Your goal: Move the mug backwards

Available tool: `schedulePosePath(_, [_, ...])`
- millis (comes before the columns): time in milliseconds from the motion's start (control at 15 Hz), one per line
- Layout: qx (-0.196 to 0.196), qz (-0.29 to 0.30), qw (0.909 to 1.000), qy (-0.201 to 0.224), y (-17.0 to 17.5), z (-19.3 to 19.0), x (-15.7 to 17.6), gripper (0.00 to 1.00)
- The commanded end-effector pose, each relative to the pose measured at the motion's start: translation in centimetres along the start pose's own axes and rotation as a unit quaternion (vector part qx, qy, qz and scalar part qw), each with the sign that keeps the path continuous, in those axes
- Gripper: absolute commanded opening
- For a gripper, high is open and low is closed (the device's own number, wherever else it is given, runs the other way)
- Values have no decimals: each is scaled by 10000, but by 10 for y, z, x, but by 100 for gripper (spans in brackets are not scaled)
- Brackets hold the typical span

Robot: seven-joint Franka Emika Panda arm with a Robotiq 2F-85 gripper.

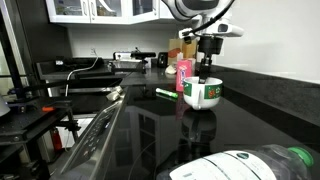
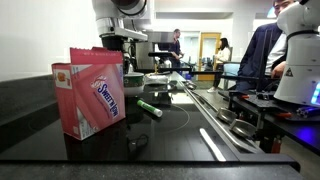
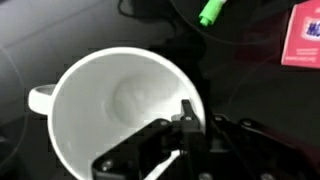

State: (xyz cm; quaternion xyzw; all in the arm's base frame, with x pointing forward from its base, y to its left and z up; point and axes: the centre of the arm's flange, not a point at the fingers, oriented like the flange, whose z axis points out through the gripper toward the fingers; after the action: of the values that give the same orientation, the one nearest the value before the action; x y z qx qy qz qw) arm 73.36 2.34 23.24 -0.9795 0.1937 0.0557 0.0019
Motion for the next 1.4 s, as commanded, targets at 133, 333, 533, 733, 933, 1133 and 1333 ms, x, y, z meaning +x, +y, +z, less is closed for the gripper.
schedulePosePath(133, [-73,-148,9997,-162,-11,-1,6,3])
schedulePosePath(333, [-41,-114,9998,-186,-13,0,5,35])
schedulePosePath(533, [-43,-162,9994,-296,-12,-6,-1,50])
schedulePosePath(733, [-201,91,9996,-174,-7,-20,-8,73])
schedulePosePath(933, [-187,232,9994,-160,6,-34,-10,95])
schedulePosePath(1133, [-41,-43,9998,-179,25,-57,-23,100])
schedulePosePath(1333, [-93,-119,9999,-51,35,-82,-40,100])
